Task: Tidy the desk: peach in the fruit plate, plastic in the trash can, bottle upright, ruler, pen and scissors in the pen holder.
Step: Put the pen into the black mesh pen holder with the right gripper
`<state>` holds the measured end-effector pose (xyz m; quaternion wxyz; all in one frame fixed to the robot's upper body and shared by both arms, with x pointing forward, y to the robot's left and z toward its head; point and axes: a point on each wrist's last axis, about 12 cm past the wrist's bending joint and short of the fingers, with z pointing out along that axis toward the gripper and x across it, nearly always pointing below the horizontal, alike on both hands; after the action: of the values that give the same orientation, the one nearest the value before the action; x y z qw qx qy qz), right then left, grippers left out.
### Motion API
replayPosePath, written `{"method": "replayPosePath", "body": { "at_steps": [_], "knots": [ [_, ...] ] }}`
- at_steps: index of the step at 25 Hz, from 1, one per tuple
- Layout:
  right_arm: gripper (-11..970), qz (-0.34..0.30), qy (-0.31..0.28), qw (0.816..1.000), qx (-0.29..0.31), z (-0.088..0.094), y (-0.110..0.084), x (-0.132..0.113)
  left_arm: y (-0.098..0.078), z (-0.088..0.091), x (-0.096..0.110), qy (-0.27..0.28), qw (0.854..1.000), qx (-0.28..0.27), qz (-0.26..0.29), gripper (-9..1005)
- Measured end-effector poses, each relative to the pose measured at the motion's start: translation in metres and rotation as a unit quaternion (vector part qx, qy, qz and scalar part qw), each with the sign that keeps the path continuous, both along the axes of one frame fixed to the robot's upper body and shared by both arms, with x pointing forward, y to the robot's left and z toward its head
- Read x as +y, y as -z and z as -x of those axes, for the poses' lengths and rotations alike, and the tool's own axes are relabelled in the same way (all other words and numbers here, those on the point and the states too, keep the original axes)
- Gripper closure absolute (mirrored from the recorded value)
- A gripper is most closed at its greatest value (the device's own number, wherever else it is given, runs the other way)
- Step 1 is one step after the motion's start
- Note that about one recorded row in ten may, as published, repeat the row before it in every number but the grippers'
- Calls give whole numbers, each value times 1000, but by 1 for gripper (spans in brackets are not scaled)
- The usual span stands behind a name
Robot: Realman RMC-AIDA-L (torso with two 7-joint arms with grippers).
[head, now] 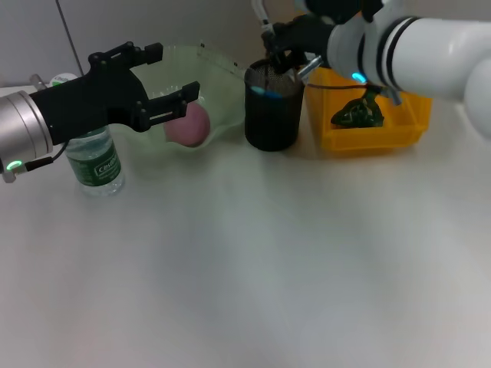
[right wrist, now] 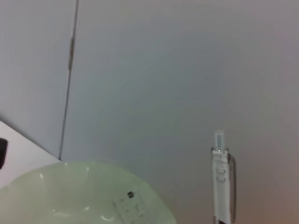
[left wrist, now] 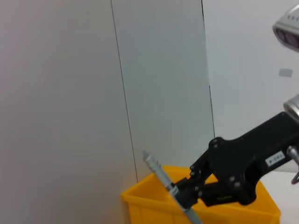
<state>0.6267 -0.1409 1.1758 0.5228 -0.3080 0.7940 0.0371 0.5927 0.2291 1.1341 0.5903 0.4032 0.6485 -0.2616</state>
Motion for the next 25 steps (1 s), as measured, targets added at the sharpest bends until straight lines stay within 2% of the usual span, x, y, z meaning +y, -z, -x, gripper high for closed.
{"method": "replayPosePath", "body": {
  "at_steps": [6, 25],
  "knots": [
    [845, -8, -6, 1000, -25, -2, 8, 4, 0, 0, 0, 1, 1000, 0, 0, 194],
    [844, -31, 0, 999, -43, -3, 34, 1, 0, 0, 1, -1, 1000, 0, 1, 194]
  ]
}}
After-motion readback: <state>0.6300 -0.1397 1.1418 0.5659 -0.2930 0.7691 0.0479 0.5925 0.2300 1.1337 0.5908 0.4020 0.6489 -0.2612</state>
